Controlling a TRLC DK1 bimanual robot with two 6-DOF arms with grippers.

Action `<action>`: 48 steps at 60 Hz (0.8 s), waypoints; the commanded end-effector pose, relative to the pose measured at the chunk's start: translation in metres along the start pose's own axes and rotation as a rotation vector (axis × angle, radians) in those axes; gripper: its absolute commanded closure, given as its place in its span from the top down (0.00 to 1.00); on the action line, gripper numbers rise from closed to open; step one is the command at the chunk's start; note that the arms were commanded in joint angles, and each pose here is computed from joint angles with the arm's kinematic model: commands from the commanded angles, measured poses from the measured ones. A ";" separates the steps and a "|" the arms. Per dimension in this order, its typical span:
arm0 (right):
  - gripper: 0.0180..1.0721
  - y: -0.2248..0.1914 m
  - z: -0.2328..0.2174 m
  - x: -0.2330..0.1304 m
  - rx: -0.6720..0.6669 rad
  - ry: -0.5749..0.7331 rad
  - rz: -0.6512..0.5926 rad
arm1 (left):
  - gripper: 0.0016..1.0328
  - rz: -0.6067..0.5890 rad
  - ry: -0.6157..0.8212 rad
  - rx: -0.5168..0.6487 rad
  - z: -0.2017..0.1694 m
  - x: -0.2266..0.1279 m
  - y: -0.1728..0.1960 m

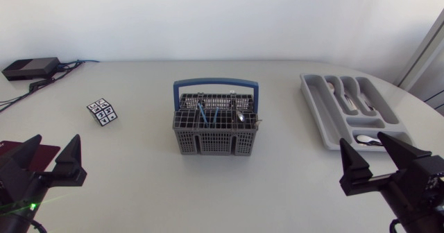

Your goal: Transfer all utensils from the basket to the drawer tray.

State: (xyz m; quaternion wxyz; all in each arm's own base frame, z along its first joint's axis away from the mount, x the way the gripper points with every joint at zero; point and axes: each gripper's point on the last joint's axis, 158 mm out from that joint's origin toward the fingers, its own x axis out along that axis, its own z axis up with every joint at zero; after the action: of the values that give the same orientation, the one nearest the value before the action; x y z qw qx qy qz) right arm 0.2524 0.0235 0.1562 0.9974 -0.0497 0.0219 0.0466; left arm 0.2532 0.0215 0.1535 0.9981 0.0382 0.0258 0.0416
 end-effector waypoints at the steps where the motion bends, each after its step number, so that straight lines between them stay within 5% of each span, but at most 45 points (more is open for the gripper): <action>1: 0.96 0.003 -0.008 0.001 0.020 0.011 0.010 | 0.95 0.004 0.046 -0.020 -0.021 0.001 -0.001; 28: 0.96 0.003 -0.007 0.001 0.018 0.008 0.012 | 0.95 0.008 0.031 -0.018 -0.015 0.001 0.001; 48: 0.96 0.005 0.015 -0.002 0.014 -0.040 0.023 | 0.95 0.003 -0.036 -0.022 0.027 0.000 0.002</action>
State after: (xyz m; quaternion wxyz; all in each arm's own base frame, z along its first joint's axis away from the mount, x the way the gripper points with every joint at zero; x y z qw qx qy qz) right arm 0.2519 0.0282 0.1565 0.9970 -0.0501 0.0211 0.0559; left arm 0.2538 0.0215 0.1575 0.9981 0.0382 0.0247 0.0416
